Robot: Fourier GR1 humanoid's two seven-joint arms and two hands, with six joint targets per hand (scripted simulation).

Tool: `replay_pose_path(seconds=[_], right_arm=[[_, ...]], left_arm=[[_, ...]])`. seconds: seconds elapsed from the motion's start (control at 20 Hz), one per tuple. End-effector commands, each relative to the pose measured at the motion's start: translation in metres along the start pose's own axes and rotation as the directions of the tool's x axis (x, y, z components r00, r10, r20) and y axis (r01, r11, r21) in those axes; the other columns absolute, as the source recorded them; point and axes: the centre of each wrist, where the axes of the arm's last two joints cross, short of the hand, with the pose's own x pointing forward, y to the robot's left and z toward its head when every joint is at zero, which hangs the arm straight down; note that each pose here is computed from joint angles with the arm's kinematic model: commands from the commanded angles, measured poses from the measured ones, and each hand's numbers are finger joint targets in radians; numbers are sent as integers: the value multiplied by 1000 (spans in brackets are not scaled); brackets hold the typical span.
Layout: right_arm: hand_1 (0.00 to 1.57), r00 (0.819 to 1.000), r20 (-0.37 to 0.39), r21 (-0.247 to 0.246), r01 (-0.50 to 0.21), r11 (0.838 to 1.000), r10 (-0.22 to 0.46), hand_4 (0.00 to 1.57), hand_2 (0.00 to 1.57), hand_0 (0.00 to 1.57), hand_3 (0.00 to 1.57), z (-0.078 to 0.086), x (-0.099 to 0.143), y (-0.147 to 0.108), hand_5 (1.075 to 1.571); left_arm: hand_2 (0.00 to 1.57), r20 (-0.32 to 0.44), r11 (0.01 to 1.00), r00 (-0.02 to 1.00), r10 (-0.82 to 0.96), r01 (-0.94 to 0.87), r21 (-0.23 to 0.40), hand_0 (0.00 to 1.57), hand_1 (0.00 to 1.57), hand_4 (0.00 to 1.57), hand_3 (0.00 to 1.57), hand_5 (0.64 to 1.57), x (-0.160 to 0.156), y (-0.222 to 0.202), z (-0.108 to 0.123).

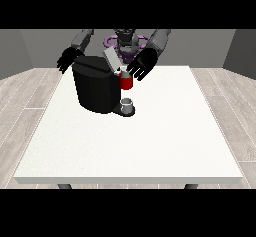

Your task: Insert the coffee pod into the coffee machine and close the lid

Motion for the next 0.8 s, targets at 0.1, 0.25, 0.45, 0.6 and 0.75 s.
replay_pose_path(seconds=[0.1,0.25,0.45,0.6,0.75], right_arm=[[0,1000,-21,-31,-12,999,11,403,0,0,0,7,-18,-13,1571],[0,1000,4,-20,-6,1000,6,366,0,0,0,-2,-3,-12,1571],[0,1000,-22,-42,12,999,-13,401,0,0,0,6,-20,-18,1571],[0,1000,-12,-39,-19,999,19,438,0,0,0,4,-17,-15,1571],[0,1000,-7,-50,9,999,-9,477,0,0,0,-6,-4,-16,1571]], left_arm=[[1178,17,999,1000,-25,26,-44,1152,1152,450,1020,1571,1,-13,1],[1151,15,998,998,-65,65,-3,1105,1105,413,980,1571,-1,-6,1],[1118,14,997,998,-64,64,-33,1051,1051,365,953,1571,1,-14,1],[1125,17,999,999,-51,51,-12,1073,1073,364,967,1571,6,-2,-1],[1086,41,997,997,-71,71,-9,1018,1018,369,904,1571,-4,16,4]])
